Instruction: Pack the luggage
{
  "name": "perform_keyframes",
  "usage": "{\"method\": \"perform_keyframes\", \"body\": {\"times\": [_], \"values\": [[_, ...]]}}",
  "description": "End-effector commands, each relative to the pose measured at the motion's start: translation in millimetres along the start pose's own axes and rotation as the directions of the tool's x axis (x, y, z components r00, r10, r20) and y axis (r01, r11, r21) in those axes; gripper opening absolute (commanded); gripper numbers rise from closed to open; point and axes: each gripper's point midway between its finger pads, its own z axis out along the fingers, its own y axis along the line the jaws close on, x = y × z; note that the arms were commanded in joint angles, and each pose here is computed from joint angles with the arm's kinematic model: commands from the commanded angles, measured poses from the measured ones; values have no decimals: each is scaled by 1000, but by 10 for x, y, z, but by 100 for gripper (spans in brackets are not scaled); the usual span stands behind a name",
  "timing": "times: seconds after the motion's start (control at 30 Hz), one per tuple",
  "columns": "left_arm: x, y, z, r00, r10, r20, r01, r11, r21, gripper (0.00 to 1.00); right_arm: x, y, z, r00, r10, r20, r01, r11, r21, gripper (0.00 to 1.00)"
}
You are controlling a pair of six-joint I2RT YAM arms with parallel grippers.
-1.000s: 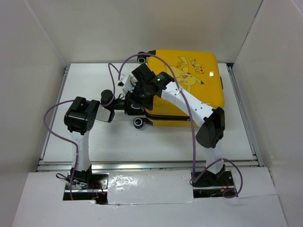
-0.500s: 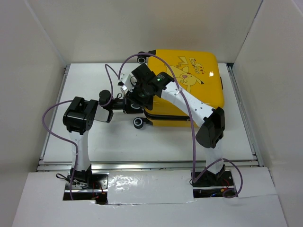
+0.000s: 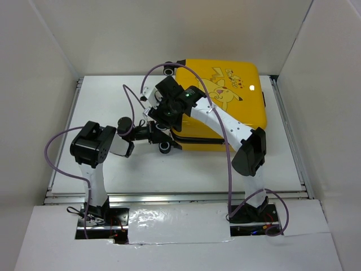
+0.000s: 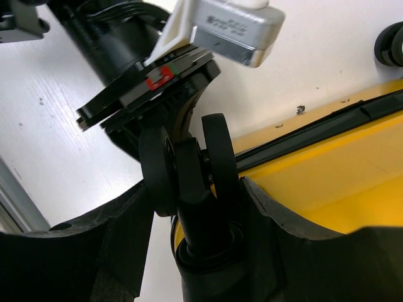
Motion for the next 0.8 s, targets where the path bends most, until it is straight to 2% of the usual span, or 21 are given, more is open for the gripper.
{"method": "perform_keyframes", "body": {"times": [0.0,0.3,0.57,0.77], "values": [[71,-639,16,880,471,64,-473,857,203,0,-679,-814,-546,955,94,280,-183,933,309,0],[208,-784,74,868,485,106,-496,849,179,0,-725,-889,-514,947,119,299,-219,918,330,0],[265,-939,178,835,522,174,-546,826,139,0,-746,-966,-448,938,147,312,-261,893,365,0],[362,-1003,275,827,533,179,-556,822,124,0,-695,-954,-327,937,180,300,-286,888,360,0]]}}
